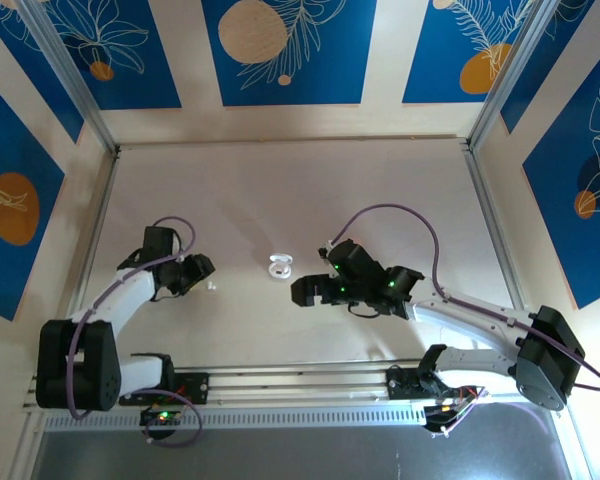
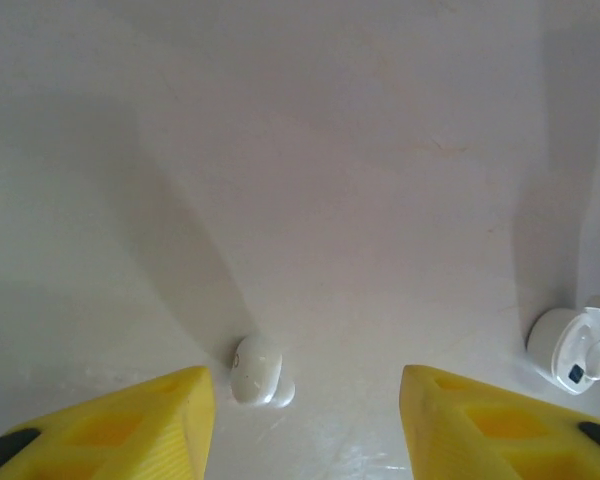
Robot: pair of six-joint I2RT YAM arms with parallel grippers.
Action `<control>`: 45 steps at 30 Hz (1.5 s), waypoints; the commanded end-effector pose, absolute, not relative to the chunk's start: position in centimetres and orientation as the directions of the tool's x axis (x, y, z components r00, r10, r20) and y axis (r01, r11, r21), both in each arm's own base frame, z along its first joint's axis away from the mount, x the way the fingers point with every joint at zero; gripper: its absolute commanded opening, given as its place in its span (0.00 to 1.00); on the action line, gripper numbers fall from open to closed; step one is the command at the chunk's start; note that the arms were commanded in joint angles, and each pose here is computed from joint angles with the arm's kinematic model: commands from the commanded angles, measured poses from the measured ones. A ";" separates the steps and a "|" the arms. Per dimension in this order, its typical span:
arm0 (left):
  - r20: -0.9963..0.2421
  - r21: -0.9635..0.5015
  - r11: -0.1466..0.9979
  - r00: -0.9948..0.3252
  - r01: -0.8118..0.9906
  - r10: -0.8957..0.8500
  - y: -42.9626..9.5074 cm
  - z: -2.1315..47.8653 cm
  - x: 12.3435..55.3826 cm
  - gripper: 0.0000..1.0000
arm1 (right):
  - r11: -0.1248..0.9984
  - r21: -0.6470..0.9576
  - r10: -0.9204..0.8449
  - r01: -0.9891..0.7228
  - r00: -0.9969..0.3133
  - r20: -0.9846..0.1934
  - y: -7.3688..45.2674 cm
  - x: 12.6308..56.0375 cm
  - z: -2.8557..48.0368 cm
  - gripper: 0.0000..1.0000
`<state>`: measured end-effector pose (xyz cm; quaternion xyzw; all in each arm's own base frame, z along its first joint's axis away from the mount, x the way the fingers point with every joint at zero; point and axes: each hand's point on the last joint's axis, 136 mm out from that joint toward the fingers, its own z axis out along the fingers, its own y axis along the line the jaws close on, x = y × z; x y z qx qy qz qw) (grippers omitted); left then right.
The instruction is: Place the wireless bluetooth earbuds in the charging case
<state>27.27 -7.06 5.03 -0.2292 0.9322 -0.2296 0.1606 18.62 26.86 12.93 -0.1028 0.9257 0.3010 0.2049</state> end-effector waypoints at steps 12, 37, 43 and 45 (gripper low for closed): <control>-0.190 -0.512 0.801 -0.869 -0.310 -0.458 -7.5 4.0 27.7 0.46 | 0.798 0.512 -0.082 -0.318 -0.898 -0.432 26.8 18.7 12.9 0.99; -0.139 -0.515 0.799 -0.889 -0.311 -0.436 -8.5 2.2 26.2 0.40 | 0.798 0.513 -0.088 -0.317 -0.903 -0.421 27.0 18.7 12.7 0.99; -0.141 -0.525 0.798 -0.894 -0.296 -0.424 -9.1 2.2 26.3 0.39 | 0.798 0.516 -0.087 -0.312 -0.906 -0.414 26.9 18.5 12.4 0.99; -0.144 -0.526 0.799 -0.896 -0.291 -0.420 -9.3 2.3 26.4 0.39 | 0.795 0.519 -0.087 -0.314 -0.906 -0.414 27.0 18.4 12.5 0.99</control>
